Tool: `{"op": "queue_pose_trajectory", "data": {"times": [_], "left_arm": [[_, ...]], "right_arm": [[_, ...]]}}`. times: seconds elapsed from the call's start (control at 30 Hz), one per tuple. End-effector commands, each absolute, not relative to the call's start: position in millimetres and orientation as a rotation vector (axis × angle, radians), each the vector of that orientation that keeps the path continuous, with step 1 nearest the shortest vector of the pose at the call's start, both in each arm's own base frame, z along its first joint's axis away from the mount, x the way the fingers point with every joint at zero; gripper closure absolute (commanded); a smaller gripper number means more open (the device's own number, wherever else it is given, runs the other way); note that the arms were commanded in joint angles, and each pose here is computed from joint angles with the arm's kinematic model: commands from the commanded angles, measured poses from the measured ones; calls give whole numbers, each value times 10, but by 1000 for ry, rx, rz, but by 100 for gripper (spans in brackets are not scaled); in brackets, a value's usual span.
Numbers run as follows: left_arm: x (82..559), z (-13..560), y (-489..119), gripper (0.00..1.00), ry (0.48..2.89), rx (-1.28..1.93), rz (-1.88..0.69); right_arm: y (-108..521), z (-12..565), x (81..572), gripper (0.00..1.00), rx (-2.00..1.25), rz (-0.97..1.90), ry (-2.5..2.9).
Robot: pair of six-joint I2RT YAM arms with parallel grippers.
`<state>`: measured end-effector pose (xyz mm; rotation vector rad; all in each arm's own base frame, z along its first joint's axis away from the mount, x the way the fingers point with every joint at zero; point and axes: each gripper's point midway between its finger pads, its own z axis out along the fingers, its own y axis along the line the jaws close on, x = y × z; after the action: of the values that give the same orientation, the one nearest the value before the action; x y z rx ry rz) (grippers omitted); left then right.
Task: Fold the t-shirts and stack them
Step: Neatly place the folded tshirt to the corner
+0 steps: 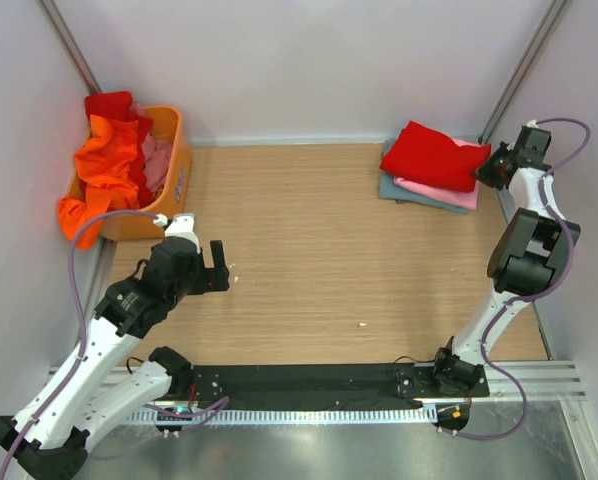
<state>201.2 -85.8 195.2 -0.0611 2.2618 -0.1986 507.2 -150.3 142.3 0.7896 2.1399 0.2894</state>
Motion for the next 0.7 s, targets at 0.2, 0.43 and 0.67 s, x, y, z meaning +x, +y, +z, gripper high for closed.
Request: {"op": "queue_pose_trajectory", "data": {"times": [0.2, 0.43, 0.67], "left_arm": [[2070, 2009, -915, 0, 2235, -73, -231], [2075, 1993, -921, 0, 2241, -71, -229], [2071, 1981, -923, 0, 2247, -71, -228]], "right_arm": [[-1876, 1832, 5050, 99, 804, 278, 2021], [-2145, 1785, 4989, 99, 864, 267, 1986], [-2203, 1389, 4910, 97, 961, 247, 2045]]}}
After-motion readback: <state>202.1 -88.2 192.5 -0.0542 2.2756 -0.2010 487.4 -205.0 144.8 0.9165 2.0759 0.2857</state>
